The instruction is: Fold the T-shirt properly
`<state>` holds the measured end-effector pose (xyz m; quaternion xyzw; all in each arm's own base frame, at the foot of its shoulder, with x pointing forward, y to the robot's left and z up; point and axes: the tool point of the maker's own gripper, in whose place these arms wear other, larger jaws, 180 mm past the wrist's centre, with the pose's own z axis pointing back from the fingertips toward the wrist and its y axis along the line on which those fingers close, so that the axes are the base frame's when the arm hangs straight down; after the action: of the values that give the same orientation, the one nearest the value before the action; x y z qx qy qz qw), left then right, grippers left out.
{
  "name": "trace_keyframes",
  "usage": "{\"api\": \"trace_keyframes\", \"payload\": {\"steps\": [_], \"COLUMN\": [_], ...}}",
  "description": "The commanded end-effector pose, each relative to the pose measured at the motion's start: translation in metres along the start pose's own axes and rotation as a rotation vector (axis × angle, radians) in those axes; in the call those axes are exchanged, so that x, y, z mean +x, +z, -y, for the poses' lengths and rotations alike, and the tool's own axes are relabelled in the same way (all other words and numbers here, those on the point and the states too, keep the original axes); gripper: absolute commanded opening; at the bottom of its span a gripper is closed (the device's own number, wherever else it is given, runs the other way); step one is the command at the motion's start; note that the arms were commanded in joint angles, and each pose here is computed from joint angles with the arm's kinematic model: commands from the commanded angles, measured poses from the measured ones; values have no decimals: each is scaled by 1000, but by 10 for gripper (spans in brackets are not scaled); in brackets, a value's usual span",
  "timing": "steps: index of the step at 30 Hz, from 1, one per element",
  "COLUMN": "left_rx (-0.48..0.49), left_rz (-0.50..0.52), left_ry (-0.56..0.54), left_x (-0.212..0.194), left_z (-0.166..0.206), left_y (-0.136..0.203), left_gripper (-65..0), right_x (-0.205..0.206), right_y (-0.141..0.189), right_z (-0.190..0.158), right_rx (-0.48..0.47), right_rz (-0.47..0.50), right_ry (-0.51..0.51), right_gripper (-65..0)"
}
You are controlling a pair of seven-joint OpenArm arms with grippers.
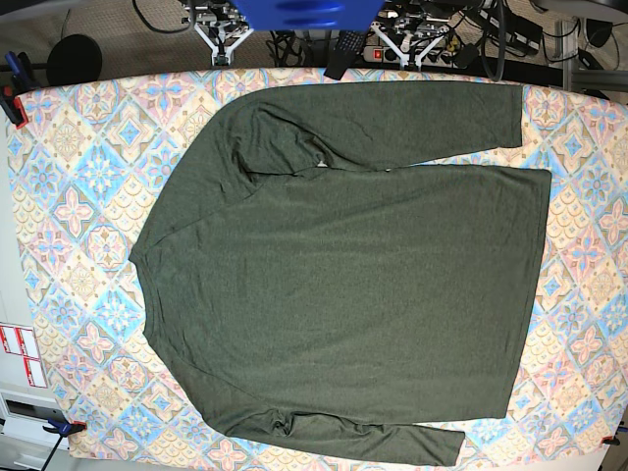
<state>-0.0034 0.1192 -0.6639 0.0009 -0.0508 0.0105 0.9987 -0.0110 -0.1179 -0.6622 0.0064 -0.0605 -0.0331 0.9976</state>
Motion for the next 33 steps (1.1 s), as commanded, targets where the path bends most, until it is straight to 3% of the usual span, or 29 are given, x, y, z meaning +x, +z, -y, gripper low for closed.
{"api": "trace_keyframes", "payload": {"steps": [1,17,21,27,33], "left_rx": [2,13,26,72,109], "left_rz": [3,23,7,-35,-34], "left_ry": [-1,-3,-7,-21,-31], "left_x": [-1,-8,-23,-51,-63], "left_z": [0,-8,-17,-49,-74], "left_y": [0,4,6,12,19], "left_gripper": [-650,-650,-650,-650,-650], "right_x": [-3,-6,-28,-60,-68], "right_y": [1,1,5,14,24], "right_z": [3,3,6,38,63], "right_rx": [-6,-6,-11,-57,-94], "right_rz": [0,-6,-37,-78,-42], "right_ry": [-4,-5,-5,11,30], "right_gripper": [-650,-649,-649,-650,-650]}}
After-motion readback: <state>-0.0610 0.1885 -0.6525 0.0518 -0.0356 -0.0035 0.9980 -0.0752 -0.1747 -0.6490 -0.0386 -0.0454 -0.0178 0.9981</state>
